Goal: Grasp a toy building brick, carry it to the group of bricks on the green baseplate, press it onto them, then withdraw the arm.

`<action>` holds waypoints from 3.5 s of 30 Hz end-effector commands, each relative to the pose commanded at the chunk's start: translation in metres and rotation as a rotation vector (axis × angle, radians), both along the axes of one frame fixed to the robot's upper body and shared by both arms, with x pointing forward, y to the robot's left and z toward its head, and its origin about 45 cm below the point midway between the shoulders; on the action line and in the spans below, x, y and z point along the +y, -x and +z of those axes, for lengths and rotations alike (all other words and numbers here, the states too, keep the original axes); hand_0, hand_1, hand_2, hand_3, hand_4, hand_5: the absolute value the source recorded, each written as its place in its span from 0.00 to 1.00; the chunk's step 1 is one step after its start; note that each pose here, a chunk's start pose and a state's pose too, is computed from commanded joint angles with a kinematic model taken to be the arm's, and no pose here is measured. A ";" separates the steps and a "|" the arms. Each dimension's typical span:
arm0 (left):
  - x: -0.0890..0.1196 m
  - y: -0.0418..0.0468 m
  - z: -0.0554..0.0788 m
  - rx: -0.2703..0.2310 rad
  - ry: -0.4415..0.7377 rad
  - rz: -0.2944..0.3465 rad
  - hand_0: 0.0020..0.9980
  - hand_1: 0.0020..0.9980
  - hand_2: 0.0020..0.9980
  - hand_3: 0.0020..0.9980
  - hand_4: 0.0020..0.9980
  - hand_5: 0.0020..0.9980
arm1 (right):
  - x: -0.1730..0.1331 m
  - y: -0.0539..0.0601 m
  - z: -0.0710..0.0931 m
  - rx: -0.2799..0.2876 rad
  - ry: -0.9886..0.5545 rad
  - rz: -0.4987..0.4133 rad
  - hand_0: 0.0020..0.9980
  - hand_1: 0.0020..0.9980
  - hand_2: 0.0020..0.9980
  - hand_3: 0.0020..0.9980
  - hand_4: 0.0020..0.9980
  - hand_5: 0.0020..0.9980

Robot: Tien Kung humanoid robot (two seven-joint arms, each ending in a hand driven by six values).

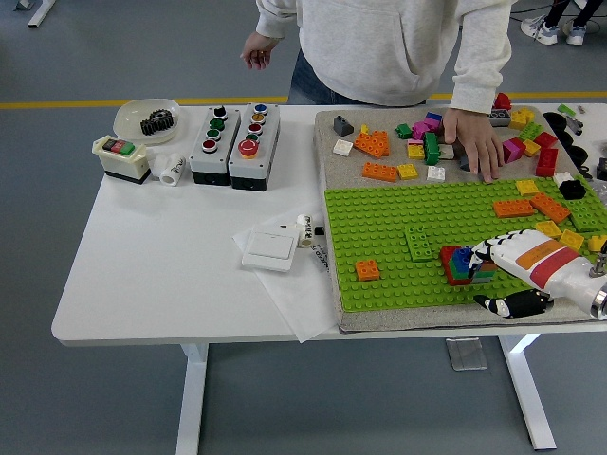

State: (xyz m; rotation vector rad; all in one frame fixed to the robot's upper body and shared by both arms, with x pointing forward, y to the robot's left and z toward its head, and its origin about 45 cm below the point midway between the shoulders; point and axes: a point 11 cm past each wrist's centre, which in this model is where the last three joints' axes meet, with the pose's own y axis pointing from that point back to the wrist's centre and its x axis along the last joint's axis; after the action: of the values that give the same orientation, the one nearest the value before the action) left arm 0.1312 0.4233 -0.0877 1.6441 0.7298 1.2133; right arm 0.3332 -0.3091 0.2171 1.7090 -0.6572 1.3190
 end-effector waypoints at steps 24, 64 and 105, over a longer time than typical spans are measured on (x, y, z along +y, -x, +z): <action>0.000 0.0079 -0.002 0.020 0.001 -0.005 0.77 0.77 0.73 0.60 0.68 0.60 | -0.007 -0.005 0.023 -0.063 -0.064 -0.033 0.70 0.70 0.72 0.58 0.73 0.39; -0.005 0.0027 -0.003 -0.002 0.012 -0.006 0.77 0.77 0.73 0.60 0.68 0.60 | -0.056 -0.042 0.052 0.265 -1.438 -0.575 0.88 0.83 0.85 0.88 1.00 0.99; -0.013 0.0134 -0.009 0.004 0.021 -0.004 0.76 0.76 0.73 0.60 0.68 0.59 | -0.071 -0.039 0.041 0.373 -1.684 -0.587 0.96 0.87 0.89 0.91 1.00 1.00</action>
State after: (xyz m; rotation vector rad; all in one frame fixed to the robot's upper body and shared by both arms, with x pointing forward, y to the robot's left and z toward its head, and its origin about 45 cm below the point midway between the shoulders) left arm 0.1178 0.4104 -0.0965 1.6306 0.7391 1.1956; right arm 0.3724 -0.3801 0.2583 2.4535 -2.1302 -0.2879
